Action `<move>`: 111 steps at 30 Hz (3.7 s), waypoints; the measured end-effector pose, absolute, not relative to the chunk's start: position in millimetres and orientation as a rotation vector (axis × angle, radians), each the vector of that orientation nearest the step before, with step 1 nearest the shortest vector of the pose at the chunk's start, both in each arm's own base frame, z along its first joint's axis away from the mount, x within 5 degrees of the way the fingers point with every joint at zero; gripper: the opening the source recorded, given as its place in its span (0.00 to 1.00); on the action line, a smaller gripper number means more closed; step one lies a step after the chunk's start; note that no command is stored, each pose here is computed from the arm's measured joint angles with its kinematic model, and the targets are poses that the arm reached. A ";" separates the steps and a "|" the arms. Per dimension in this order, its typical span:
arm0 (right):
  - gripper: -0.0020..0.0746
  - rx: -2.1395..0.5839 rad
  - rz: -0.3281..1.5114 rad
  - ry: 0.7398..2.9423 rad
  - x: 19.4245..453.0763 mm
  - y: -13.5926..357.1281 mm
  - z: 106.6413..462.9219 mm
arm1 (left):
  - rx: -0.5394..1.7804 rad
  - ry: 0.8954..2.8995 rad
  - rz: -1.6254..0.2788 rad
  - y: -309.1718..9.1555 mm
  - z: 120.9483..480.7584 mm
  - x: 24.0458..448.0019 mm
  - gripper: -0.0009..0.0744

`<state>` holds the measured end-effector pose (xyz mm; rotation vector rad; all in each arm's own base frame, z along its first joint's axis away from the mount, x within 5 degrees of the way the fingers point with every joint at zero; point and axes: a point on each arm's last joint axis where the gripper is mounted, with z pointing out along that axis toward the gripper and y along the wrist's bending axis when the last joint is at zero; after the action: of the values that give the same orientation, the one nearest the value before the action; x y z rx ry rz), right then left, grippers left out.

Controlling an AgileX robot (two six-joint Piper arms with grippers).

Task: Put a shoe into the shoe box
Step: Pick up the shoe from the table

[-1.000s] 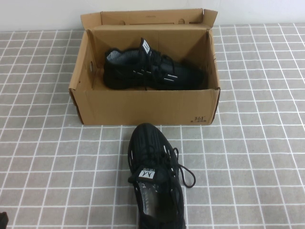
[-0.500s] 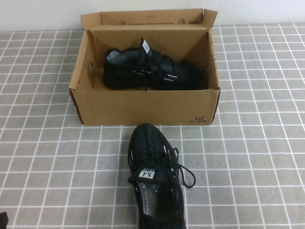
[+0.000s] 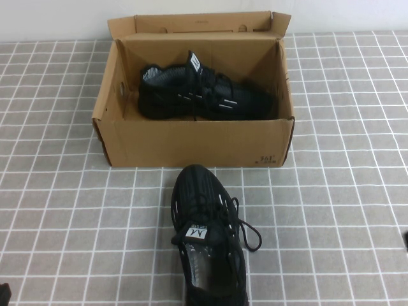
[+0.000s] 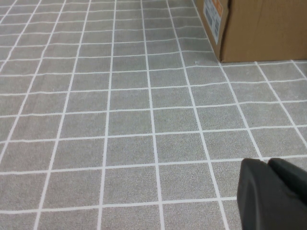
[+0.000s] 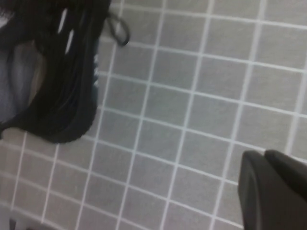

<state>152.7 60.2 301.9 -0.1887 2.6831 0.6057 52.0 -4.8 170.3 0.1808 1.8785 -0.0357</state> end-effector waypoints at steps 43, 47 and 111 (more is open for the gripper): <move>0.63 -1.891 0.195 1.876 196.9 293.8 268.3 | 0.181 1.879 -0.036 -4.8 170.3 52.0 0.01; 0.63 -1.882 0.166 1.883 206.5 294.3 259.6 | 0.181 1.879 -0.036 -4.8 170.3 52.0 0.01; 0.02 -1.739 0.142 1.800 208.2 265.5 310.1 | 0.181 1.879 -0.036 -4.8 170.3 52.0 0.01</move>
<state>208.2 265.5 310.1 -1.7389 1.7999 0.1424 52.0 -4.8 170.3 0.1808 1.8785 -0.0357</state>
